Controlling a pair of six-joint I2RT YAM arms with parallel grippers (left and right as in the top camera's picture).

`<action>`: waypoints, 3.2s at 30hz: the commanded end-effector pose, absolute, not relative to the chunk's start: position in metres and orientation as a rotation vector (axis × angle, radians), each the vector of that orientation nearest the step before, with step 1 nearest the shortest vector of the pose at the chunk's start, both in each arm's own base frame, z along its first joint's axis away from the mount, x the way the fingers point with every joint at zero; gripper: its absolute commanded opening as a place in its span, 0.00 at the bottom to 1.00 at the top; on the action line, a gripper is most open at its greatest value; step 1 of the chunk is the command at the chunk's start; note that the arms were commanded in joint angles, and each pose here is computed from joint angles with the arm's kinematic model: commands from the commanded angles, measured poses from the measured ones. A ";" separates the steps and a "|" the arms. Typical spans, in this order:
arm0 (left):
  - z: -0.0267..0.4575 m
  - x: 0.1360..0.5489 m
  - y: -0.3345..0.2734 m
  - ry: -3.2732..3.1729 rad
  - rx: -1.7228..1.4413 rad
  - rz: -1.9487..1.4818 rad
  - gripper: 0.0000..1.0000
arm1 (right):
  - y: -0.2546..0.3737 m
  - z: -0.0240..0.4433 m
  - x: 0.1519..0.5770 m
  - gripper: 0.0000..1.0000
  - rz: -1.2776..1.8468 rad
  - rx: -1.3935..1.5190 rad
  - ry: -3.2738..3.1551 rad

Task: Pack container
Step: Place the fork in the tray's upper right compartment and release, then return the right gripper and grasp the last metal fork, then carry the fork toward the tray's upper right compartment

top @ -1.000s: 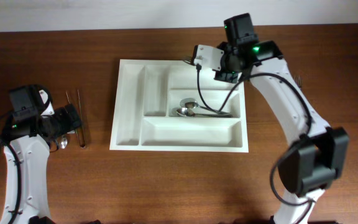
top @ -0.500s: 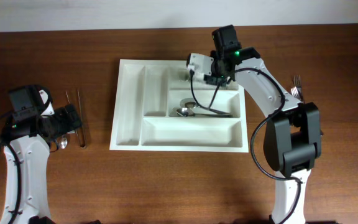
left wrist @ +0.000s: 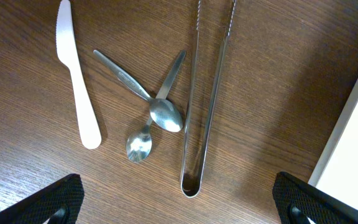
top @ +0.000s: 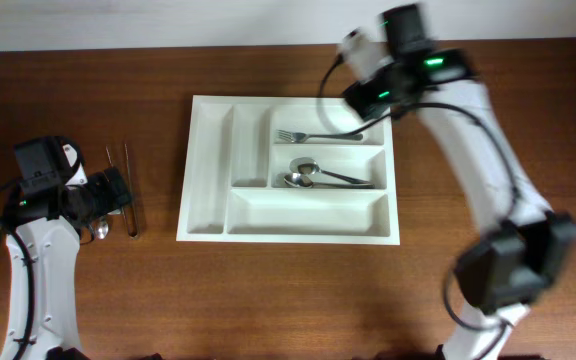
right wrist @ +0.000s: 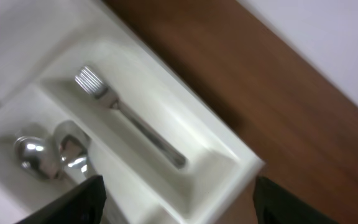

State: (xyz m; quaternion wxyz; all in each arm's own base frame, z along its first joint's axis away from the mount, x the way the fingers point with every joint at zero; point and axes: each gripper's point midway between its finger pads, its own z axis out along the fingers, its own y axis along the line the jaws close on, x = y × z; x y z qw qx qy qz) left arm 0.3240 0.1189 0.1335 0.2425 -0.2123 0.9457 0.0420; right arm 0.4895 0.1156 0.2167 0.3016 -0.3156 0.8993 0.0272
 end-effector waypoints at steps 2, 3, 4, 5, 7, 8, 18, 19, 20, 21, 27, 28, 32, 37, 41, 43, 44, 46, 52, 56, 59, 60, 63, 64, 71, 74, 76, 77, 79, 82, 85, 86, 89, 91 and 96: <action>0.139 0.329 0.120 2.572 -0.564 0.108 0.99 | 0.016 0.257 0.481 0.76 0.055 -0.382 2.460; 0.139 0.329 0.120 2.572 -0.564 0.108 0.99 | -0.008 0.250 0.479 0.74 0.044 -0.312 2.496; 0.139 0.329 0.120 2.572 -0.564 0.108 0.99 | -0.026 0.243 0.477 0.70 0.035 -0.264 2.523; 0.139 0.329 0.120 2.572 -0.564 0.108 0.99 | -0.052 0.231 0.474 0.66 0.024 -0.195 2.565; 0.139 0.329 0.120 2.572 -0.564 0.108 0.99 | -0.087 0.207 0.467 0.62 0.024 -0.092 2.631; 0.139 0.329 0.120 2.572 -0.564 0.108 0.99 | -0.102 0.194 0.464 0.61 0.027 -0.041 2.665; 0.139 0.329 0.120 2.572 -0.564 0.108 0.99 | -0.165 0.067 0.443 0.55 0.013 0.181 2.940; 0.139 0.329 0.120 2.572 -0.564 0.108 0.99 | -0.169 0.058 0.441 0.55 0.005 0.190 2.960; 0.139 0.329 0.120 2.572 -0.564 0.108 0.99 | -0.170 0.049 0.440 0.55 0.006 0.194 2.981; 0.139 0.329 0.120 2.572 -0.564 0.109 0.99 | -0.171 0.041 0.437 0.54 0.007 0.198 3.000; 0.139 0.329 0.120 2.572 -0.564 0.108 0.99 | -0.175 0.017 0.425 0.47 0.032 0.176 3.074; 0.139 0.329 0.120 2.572 -0.564 0.108 0.99 | -0.175 0.016 0.423 0.47 0.034 0.178 3.078; 0.139 0.329 0.120 2.572 -0.564 0.108 0.99 | -0.175 0.013 0.416 0.47 0.047 0.171 3.103; 0.139 0.329 0.120 2.572 -0.564 0.108 0.99 | -0.171 0.004 0.407 0.46 0.064 0.169 3.131; 0.139 0.329 0.120 2.572 -0.564 0.108 0.99 | -0.170 0.001 0.405 0.42 0.068 0.170 3.138; 0.139 0.329 0.120 2.572 -0.565 0.108 0.99 | -0.170 0.000 0.404 0.37 0.069 0.171 3.139; 0.139 0.329 0.120 2.572 -0.565 0.108 0.99 | -0.170 0.000 0.404 0.36 0.069 0.171 3.139; 0.139 0.329 0.120 2.572 -0.564 0.108 0.99 | -0.170 0.000 0.404 0.31 0.069 0.171 3.140; 0.139 0.329 0.120 2.572 -0.564 0.108 0.99 | -0.179 0.000 0.399 0.04 -0.016 0.224 3.160; 0.139 0.329 0.120 2.572 -0.564 0.108 0.99 | -0.182 0.000 0.397 0.04 -0.046 0.234 3.169; 0.139 0.329 0.120 2.572 -0.564 0.108 0.99 | -0.181 0.000 0.397 0.04 -0.044 0.260 3.170; 0.139 0.329 0.120 2.572 -0.564 0.108 0.99 | -0.181 0.000 0.396 0.04 -0.043 0.260 3.170; 0.139 0.329 0.120 2.572 -0.564 0.108 0.99 | -0.180 0.001 0.395 0.04 -0.039 0.268 3.176; 0.139 0.329 0.120 2.572 -0.564 0.108 0.99 | -0.180 0.001 0.394 0.04 -0.039 0.281 3.177; 0.139 0.329 0.120 2.572 -0.564 0.108 0.99 | -0.166 0.031 0.403 0.04 0.068 0.293 3.097; 0.139 0.329 0.120 2.572 -0.564 0.108 0.99 | -0.158 0.055 0.410 0.04 0.111 0.270 3.029; 0.139 0.329 0.120 2.572 -0.564 0.108 0.99 | -0.153 0.078 0.415 0.04 0.100 0.243 2.980; 0.139 0.329 0.120 2.572 -0.564 0.108 0.99 | -0.150 0.089 0.417 0.04 0.092 0.226 2.955; 0.139 0.329 0.120 2.572 -0.564 0.108 0.99 | -0.138 0.113 0.422 0.04 0.099 0.180 2.899; 0.139 0.329 0.120 2.572 -0.564 0.108 0.99 | -0.107 0.154 0.430 0.04 0.132 0.066 2.799; 0.139 0.329 0.120 2.572 -0.564 0.108 0.99 | -0.062 0.188 0.435 0.04 0.167 -0.201 2.696; 0.139 0.329 0.120 2.572 -0.564 0.108 0.99 | -0.042 0.199 0.437 0.04 0.167 -0.323 2.653; 0.139 0.329 0.120 2.572 -0.564 0.108 0.99 | 0.009 0.215 0.441 0.04 0.128 -0.681 2.528; 0.139 0.329 0.120 2.572 -0.564 0.108 0.99 | 0.045 0.217 0.445 0.04 0.100 -0.937 2.419; 0.139 0.329 0.120 2.572 -0.564 0.108 0.99 | 0.115 0.202 0.455 0.04 0.047 -1.402 2.155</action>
